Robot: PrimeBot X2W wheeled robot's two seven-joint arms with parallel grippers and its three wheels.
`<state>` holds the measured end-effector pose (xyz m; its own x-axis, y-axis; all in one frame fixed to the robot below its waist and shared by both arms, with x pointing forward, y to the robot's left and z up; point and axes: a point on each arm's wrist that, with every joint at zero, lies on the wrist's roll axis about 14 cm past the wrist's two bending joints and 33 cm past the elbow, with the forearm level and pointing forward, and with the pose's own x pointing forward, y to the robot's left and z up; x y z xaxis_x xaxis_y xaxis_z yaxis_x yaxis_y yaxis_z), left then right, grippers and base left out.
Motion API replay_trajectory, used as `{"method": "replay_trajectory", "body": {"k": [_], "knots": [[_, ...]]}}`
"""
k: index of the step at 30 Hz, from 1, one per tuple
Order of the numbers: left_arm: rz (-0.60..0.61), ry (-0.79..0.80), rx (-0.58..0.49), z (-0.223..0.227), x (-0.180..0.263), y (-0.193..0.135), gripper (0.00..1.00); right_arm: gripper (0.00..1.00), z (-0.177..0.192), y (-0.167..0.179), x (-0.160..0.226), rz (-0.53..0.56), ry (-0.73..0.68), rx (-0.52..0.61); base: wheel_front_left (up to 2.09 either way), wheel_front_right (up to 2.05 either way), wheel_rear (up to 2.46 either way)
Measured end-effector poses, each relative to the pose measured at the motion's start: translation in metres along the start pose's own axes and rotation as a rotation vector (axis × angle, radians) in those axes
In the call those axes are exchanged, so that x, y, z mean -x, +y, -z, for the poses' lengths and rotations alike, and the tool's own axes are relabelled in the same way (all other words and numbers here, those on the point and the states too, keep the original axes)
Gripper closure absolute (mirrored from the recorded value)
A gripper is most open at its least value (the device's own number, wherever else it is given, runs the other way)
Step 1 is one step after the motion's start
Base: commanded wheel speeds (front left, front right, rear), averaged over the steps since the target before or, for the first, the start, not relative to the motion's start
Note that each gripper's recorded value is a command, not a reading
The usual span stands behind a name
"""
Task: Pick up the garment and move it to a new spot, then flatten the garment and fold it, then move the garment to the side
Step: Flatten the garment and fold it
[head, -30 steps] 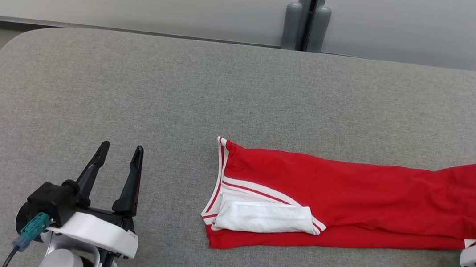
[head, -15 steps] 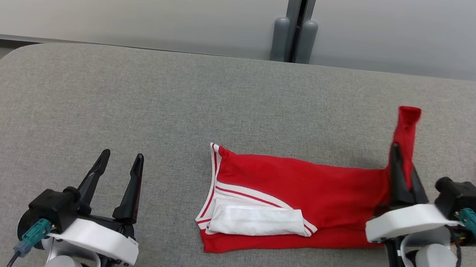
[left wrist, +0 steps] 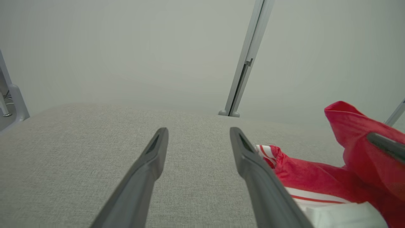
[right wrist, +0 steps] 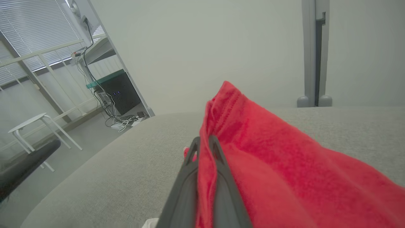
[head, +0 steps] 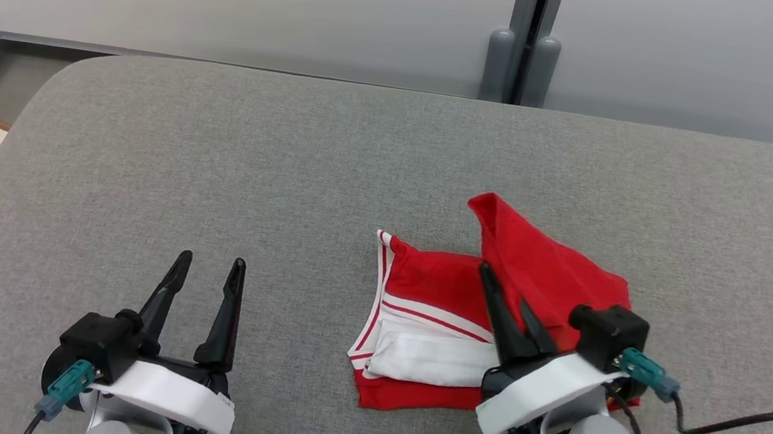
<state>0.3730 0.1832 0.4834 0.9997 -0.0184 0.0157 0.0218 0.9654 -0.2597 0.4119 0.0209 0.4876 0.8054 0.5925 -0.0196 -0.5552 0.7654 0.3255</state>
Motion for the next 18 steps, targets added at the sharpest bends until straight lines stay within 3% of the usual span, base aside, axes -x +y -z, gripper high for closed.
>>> {"method": "replay_trajectory", "body": {"k": [5, 14, 15, 16, 18], "knots": [[-0.03, 0.007, 0.01, 0.002, 0.007, 0.008, 0.0, 1.0, 0.023, 0.034, -0.006, -0.107, 0.06, -0.013, 0.0, 0.0, 0.0], [-0.073, 0.007, 0.026, 0.001, 0.018, 0.02, 0.0, 1.0, 0.06, 0.054, -0.007, -0.169, 0.167, -0.048, 0.0, 0.0, 0.0], [-0.075, 0.009, 0.026, 0.002, 0.018, 0.021, 0.0, 0.6, 0.062, 0.054, -0.007, -0.168, 0.175, -0.054, 0.0, 0.0, 0.0], [-0.078, 0.011, 0.025, 0.003, 0.019, 0.022, 0.0, 0.0, 0.063, 0.054, -0.007, -0.169, 0.178, -0.055, 0.0, 0.0, 0.0], [-0.082, 0.012, 0.029, 0.003, 0.019, 0.023, 0.0, 0.0, 0.065, 0.058, -0.008, -0.177, 0.182, -0.08, 0.0, 0.0, 0.0]]}}
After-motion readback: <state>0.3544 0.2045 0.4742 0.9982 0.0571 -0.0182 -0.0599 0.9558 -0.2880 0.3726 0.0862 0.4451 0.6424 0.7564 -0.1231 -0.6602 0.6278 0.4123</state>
